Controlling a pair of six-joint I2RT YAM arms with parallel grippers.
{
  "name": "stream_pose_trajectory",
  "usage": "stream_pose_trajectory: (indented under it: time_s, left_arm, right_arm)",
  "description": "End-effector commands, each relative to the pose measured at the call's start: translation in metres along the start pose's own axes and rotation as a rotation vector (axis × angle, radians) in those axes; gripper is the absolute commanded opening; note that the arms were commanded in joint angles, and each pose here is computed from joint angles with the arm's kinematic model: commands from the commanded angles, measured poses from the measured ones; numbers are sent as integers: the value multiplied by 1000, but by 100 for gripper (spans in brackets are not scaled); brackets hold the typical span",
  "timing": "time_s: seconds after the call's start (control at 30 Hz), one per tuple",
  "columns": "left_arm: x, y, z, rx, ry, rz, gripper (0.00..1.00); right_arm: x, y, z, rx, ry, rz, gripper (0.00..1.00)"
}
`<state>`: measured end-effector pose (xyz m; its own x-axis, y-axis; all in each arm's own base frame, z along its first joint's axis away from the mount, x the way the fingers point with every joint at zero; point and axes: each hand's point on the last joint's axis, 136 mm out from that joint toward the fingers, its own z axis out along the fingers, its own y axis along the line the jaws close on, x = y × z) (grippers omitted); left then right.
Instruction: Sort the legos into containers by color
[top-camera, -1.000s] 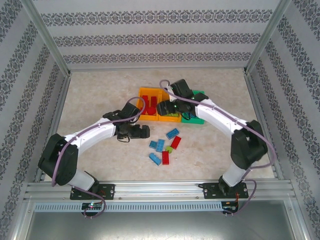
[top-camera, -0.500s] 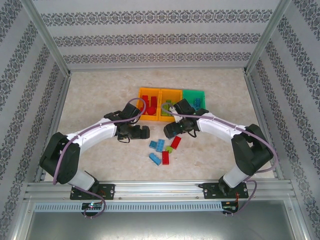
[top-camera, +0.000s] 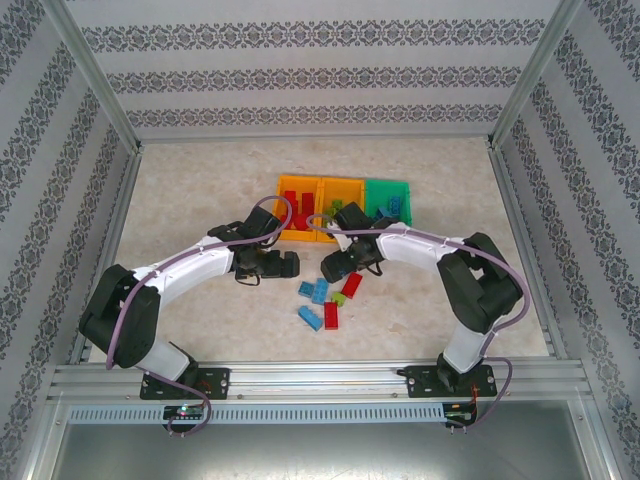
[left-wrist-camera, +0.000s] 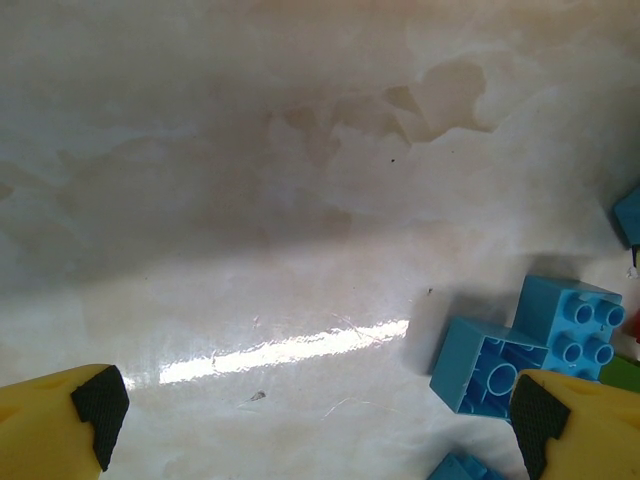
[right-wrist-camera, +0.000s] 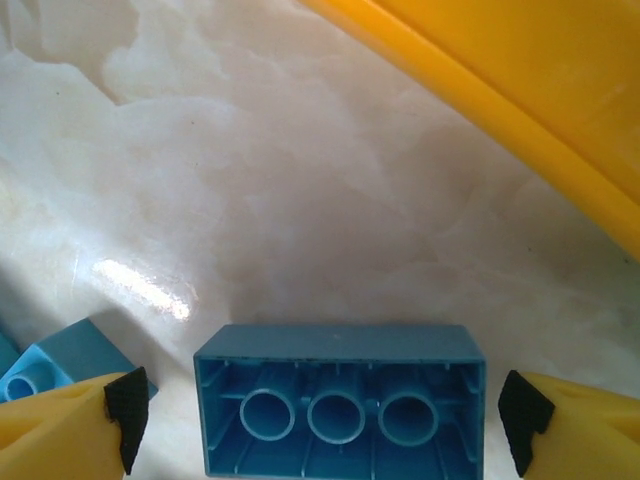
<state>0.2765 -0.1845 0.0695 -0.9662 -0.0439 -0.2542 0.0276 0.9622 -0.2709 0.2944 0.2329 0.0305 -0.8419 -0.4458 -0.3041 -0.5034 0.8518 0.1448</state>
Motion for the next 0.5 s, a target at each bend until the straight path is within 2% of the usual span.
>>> stream_pose_trajectory:
  time_s: [0.0, 0.27, 0.47]
  left_arm:
    - [-12, -4, -3, -10, -33, 17, 100]
    - [-12, -2, -4, -20, -36, 16, 100]
    - [-14, -4, -4, -13, -37, 10, 100]
  right_arm:
    - [-5, -1, 6, 40, 24, -41, 88]
    - [5, -8, 11, 106, 71, -59, 70]
    - [-13, -9, -20, 81, -44, 6, 63]
